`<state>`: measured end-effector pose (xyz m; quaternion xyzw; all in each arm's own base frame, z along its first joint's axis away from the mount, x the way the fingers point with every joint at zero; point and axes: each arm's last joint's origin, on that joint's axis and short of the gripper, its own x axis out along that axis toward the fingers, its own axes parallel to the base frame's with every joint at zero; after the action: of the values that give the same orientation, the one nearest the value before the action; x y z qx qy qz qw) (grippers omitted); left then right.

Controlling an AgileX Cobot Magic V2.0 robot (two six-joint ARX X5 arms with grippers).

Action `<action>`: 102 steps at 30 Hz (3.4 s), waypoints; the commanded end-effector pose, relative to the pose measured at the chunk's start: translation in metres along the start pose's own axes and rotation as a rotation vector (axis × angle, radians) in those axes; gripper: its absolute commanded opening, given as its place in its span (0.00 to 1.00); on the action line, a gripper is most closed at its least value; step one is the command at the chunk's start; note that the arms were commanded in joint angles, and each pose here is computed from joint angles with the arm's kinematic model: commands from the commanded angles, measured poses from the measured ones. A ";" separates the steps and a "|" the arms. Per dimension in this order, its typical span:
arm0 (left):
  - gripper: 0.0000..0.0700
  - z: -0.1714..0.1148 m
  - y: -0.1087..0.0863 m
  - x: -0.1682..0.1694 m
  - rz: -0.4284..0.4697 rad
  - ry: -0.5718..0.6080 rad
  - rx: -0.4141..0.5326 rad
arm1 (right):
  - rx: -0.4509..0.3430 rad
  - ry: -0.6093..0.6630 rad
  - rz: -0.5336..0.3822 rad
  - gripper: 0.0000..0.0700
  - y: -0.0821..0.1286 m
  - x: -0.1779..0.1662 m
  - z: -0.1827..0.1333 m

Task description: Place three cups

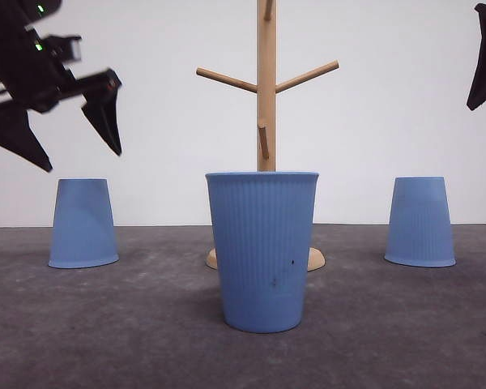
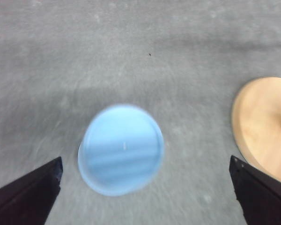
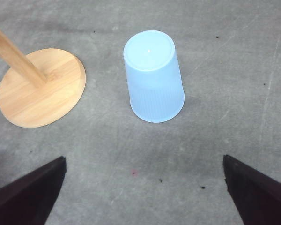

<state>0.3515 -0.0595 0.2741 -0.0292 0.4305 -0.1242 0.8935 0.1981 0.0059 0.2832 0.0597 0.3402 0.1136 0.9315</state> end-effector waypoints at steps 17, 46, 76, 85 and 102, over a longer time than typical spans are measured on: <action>1.00 0.005 0.007 0.046 0.057 0.016 0.030 | -0.008 -0.016 0.001 1.00 0.000 -0.001 0.004; 0.59 0.037 0.000 0.011 0.036 0.035 0.074 | -0.010 -0.024 0.001 1.00 0.000 -0.001 0.005; 0.55 0.124 -0.015 -0.121 -0.695 -0.244 0.074 | -0.015 -0.024 0.002 1.00 0.000 -0.001 0.005; 0.55 0.125 -0.034 -0.063 -0.738 -0.131 0.067 | -0.015 -0.024 0.002 1.00 0.000 -0.001 0.005; 0.81 0.120 -0.053 -0.019 -0.774 -0.043 0.082 | -0.015 -0.026 0.002 1.00 0.000 -0.001 0.005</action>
<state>0.4182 -0.1095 0.3722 -0.1677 0.3754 -0.4590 0.7876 0.1986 0.0059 0.2838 0.0589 0.3363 0.1141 0.9330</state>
